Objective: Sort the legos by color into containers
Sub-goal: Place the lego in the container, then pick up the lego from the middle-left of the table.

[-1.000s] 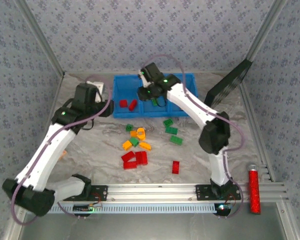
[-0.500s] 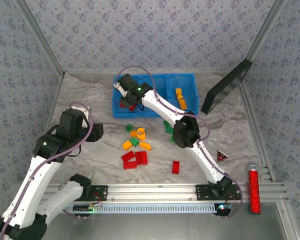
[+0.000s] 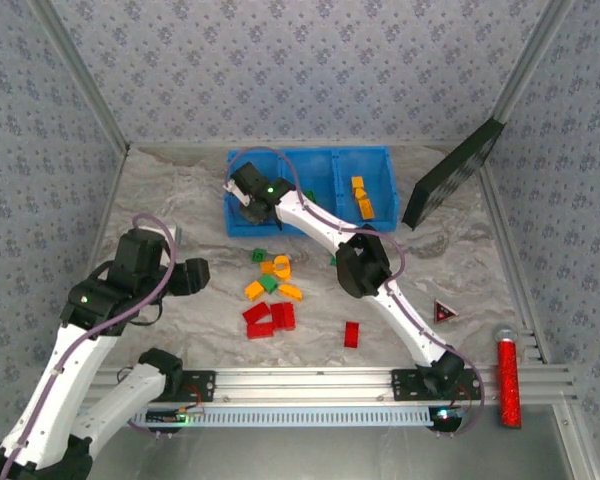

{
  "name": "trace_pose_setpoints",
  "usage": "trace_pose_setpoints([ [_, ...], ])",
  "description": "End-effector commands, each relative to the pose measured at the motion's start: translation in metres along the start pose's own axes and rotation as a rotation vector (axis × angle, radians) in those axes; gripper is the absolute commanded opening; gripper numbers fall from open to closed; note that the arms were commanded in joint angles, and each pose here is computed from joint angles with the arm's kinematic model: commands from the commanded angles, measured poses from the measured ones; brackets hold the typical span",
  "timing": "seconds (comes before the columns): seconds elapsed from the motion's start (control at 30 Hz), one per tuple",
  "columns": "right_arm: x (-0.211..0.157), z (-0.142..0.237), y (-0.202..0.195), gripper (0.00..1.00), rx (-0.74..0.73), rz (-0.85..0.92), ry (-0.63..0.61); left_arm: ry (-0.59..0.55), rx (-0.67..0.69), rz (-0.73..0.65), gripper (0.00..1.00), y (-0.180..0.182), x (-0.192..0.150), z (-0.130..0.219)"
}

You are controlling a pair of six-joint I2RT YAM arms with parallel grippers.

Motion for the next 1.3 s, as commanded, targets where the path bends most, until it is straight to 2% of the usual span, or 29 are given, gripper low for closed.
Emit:
trace_pose_setpoints([
  [0.0, -0.002, 0.002, 0.004, 0.45, 0.023, 0.008, 0.010, 0.048, -0.014, 0.022, 0.71, -0.003, -0.008, 0.000],
  [0.1, 0.007, 0.018, -0.003, 0.50, 0.034, -0.013, -0.037, 0.058, -0.019, 0.003, 0.71, -0.011, -0.011, -0.003],
  [0.3, 0.021, 0.053, -0.021, 0.50, 0.045, -0.046, -0.113, 0.061, 0.025, -0.090, 0.71, -0.036, -0.012, -0.006],
  [0.43, 0.030, 0.082, -0.034, 0.51, 0.043, -0.064, -0.170, 0.070, -0.016, -0.138, 0.72, -0.065, -0.016, -0.010],
  [0.57, 0.038, 0.119, -0.052, 0.52, 0.029, -0.089, -0.230, 0.126, -0.042, -0.173, 0.71, -0.100, -0.038, -0.031],
  [0.7, 0.029, 0.155, -0.072, 0.52, 0.007, -0.136, -0.228, 0.203, -0.084, -0.175, 0.71, -0.141, -0.074, -0.057],
  [0.8, 0.005, 0.185, -0.091, 0.55, -0.029, -0.182, -0.184, 0.245, -0.116, -0.211, 0.71, -0.175, -0.104, -0.071],
  [0.87, -0.024, 0.205, -0.108, 0.57, -0.052, -0.257, -0.153, 0.256, -0.115, -0.240, 0.71, -0.195, -0.124, -0.082],
  [1.0, -0.085, 0.240, -0.131, 0.60, -0.079, -0.409, -0.174, 0.304, -0.116, -0.259, 0.71, -0.226, -0.161, -0.105],
  [1.13, -0.158, 0.258, -0.123, 0.64, -0.112, -0.514, -0.072, 0.342, -0.108, -0.302, 0.71, -0.249, -0.195, -0.129],
  [1.27, -0.219, 0.277, -0.105, 0.68, -0.123, -0.646, -0.058, 0.392, -0.087, -0.325, 0.71, -0.260, -0.221, -0.148],
])
Point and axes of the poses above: each hand's point on the last joint's axis, 136 mm out from that joint toward the fingers, its own z axis back along the fingers, its own y axis along the line the jaws close on, x = y × z, the point moved 6 cm from there along z, back along the fingers, and after that the axes turned 15 degrees about z, right-handed, at the moved point
